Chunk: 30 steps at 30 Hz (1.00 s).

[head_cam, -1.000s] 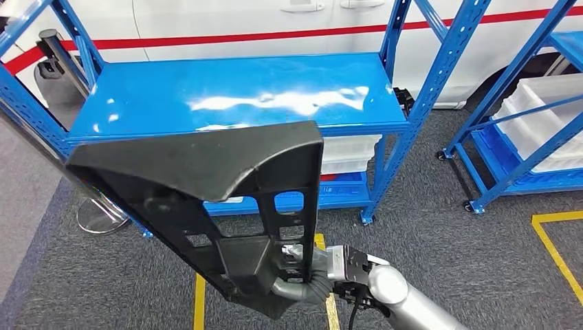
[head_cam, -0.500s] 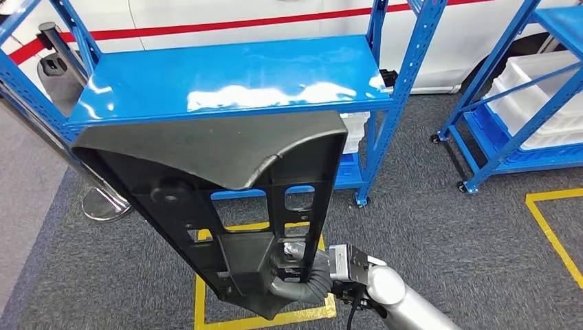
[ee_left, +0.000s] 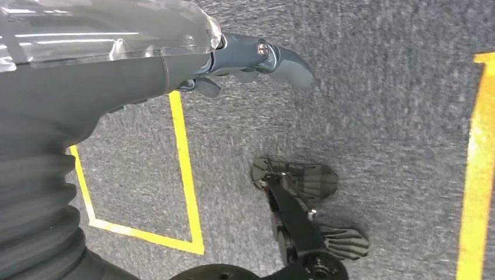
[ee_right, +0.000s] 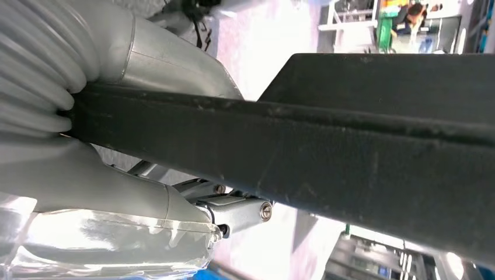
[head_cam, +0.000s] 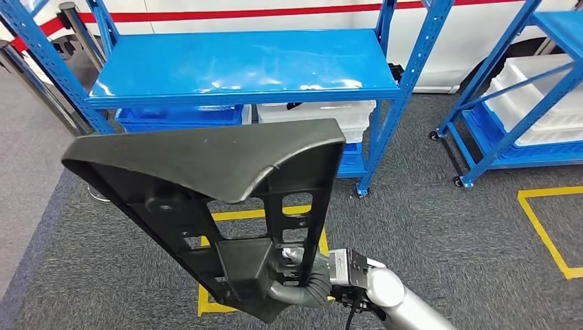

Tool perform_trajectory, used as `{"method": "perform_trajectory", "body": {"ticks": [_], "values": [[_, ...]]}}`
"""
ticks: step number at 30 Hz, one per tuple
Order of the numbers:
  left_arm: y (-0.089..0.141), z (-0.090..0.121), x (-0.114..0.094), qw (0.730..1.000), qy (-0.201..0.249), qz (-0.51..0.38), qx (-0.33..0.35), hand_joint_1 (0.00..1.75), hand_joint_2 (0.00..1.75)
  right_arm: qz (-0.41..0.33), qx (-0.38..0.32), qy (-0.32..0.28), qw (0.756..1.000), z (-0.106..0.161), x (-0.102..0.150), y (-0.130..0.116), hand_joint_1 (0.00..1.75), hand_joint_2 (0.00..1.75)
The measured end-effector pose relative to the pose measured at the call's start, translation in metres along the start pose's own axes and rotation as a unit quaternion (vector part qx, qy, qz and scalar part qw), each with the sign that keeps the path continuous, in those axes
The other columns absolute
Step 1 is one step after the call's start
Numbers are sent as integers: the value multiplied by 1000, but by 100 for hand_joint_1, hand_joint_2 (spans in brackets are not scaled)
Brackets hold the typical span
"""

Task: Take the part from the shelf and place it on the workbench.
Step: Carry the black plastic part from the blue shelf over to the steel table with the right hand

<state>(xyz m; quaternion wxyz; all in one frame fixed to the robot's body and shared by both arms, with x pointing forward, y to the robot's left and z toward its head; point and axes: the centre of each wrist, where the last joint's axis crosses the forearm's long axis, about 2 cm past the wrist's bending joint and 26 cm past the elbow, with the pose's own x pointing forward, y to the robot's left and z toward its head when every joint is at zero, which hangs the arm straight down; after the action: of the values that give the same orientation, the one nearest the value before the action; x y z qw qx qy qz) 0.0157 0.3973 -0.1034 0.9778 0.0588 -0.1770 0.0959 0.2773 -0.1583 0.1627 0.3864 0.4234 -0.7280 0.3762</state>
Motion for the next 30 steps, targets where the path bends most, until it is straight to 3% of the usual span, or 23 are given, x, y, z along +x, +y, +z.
{"method": "perform_trajectory", "body": {"ticks": [30], "values": [[-6, 0, -1, 999, -23, 22, -3, 0, 175, 52, 34, 3, 998, -14, 0, -2, 175, 175]]}}
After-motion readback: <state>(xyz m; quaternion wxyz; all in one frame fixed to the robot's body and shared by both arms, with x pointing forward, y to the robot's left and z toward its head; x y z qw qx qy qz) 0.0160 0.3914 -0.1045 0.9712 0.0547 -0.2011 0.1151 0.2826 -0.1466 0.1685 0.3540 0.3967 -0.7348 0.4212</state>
